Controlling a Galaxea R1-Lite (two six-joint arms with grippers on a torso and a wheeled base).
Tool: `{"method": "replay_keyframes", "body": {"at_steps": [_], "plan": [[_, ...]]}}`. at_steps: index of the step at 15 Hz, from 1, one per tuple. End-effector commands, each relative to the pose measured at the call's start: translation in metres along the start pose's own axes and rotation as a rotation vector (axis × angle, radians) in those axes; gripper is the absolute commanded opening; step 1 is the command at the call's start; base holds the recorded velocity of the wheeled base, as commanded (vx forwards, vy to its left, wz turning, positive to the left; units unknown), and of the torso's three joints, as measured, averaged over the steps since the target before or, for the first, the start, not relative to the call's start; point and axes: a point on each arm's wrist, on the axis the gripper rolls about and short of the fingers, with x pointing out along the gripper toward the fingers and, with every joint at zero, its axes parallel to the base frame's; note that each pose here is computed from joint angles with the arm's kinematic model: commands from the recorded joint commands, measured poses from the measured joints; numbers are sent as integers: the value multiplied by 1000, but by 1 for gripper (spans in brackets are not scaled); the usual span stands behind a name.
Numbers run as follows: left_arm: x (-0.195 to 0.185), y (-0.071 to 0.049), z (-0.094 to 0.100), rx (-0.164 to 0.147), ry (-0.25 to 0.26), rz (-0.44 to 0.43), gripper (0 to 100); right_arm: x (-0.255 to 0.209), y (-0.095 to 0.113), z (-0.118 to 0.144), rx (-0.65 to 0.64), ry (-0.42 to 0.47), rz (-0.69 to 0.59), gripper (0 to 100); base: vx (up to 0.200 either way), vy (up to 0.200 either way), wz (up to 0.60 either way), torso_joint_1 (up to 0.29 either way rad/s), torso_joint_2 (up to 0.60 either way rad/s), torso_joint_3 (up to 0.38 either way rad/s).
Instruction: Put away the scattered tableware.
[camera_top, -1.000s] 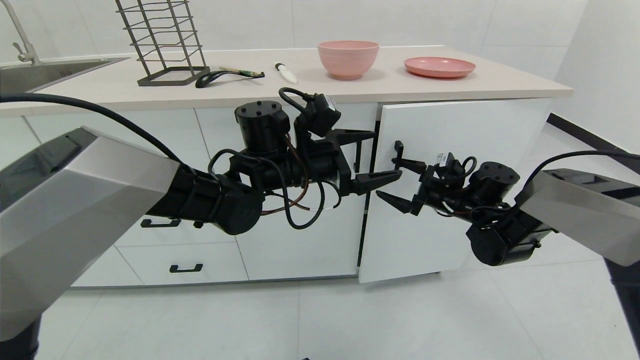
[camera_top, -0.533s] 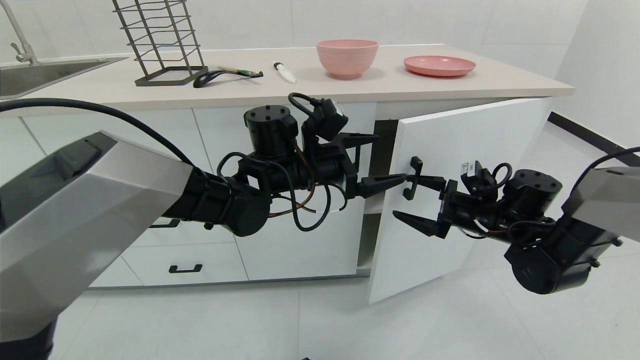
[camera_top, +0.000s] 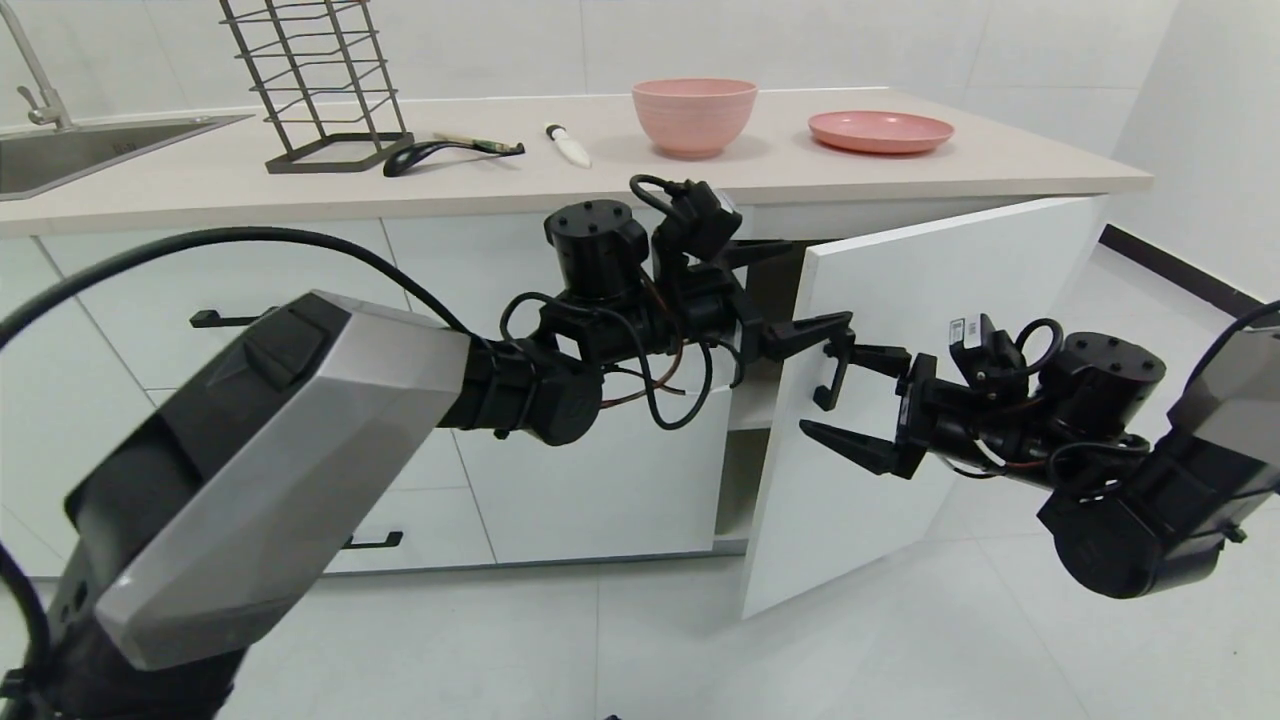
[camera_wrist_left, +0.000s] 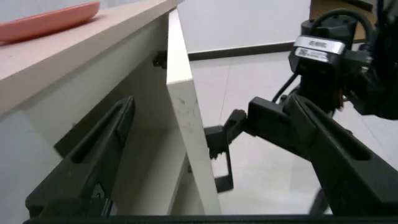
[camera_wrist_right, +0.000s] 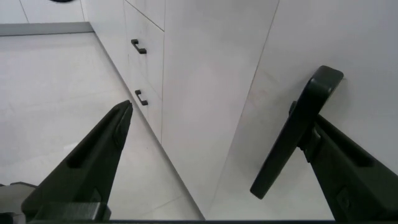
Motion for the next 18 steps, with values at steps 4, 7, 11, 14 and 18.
{"method": "replay_keyframes", "body": {"at_steps": [4, 7, 11, 14, 18], "plan": [[47, -20, -38, -37, -43, -29, 100, 4, 4, 4, -13, -11, 16, 100, 0, 0, 0, 0, 0, 0], [51, -26, -33, -21, -74, -43, 100, 1, 0, -1, -7, -3, 2, 100, 0, 0, 0, 0, 0, 0], [56, -34, -31, -20, -87, -67, 100, -16, -17, -12, 3, 21, -69, 100, 0, 0, 0, 0, 0, 0], [59, -37, -30, -25, -85, -75, 100, -31, -31, -24, 14, 41, -123, 100, 0, 0, 0, 0, 0, 0], [60, -39, -29, -35, -92, -81, 100, -33, -34, -35, 36, 56, -136, 100, 0, 0, 0, 0, 0, 0]]}}
